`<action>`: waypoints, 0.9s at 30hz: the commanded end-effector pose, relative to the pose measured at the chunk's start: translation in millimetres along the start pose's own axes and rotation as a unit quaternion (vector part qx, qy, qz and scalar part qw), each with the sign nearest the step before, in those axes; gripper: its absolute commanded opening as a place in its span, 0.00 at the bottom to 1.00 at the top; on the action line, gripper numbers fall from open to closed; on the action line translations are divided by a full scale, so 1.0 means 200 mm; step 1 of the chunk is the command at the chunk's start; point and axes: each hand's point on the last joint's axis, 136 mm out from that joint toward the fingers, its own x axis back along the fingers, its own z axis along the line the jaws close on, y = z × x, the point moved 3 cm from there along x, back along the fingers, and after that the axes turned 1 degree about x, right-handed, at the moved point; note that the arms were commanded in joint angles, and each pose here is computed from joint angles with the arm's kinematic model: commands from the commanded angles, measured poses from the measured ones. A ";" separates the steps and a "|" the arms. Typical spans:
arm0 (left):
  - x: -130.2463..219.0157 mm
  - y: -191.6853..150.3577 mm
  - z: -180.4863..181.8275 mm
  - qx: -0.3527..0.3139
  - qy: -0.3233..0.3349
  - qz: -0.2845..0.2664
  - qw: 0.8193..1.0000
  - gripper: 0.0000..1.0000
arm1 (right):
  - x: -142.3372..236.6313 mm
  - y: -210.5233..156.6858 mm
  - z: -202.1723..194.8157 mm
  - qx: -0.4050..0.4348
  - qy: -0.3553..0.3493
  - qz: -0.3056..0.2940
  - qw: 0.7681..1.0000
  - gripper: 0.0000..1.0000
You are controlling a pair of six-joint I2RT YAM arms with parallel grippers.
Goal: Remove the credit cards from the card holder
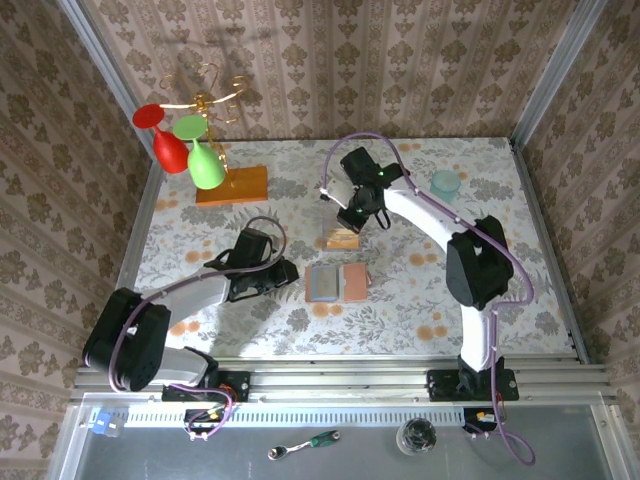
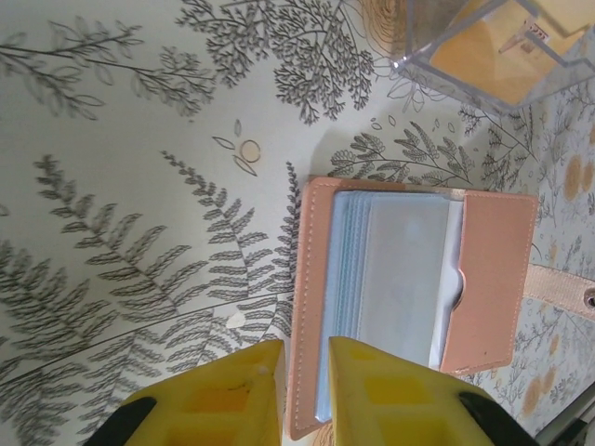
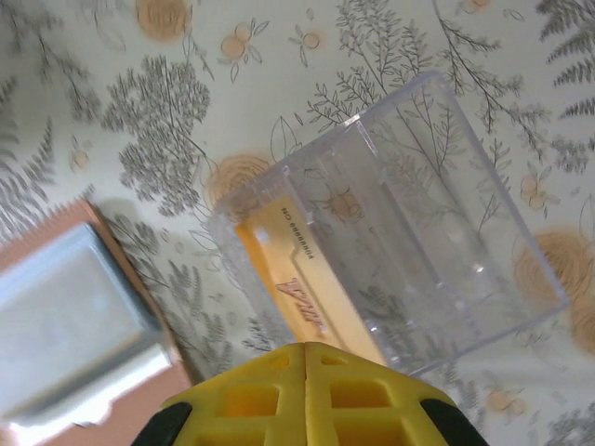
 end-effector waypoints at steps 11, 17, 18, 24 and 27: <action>-0.10 -0.01 -0.11 -0.020 -0.019 0.013 1.000 0.15 | 0.05 -0.08 0.30 -0.304 0.059 -0.028 0.950 0.12; -0.13 -0.05 -0.09 -0.018 -0.013 0.024 0.999 0.13 | -0.01 -0.24 0.40 -0.395 0.077 0.020 0.915 0.17; -0.14 -0.05 -0.09 -0.017 -0.012 0.025 0.999 0.13 | -0.02 -0.26 0.41 -0.402 0.075 0.031 0.912 0.17; -0.16 -0.07 -0.08 -0.015 -0.010 0.032 0.999 0.10 | -0.07 -0.33 0.48 -0.428 0.099 0.028 0.898 0.23; -0.17 -0.09 -0.06 -0.011 0.002 0.039 0.999 0.08 | -0.09 -0.34 0.51 -0.445 0.116 0.025 0.888 0.29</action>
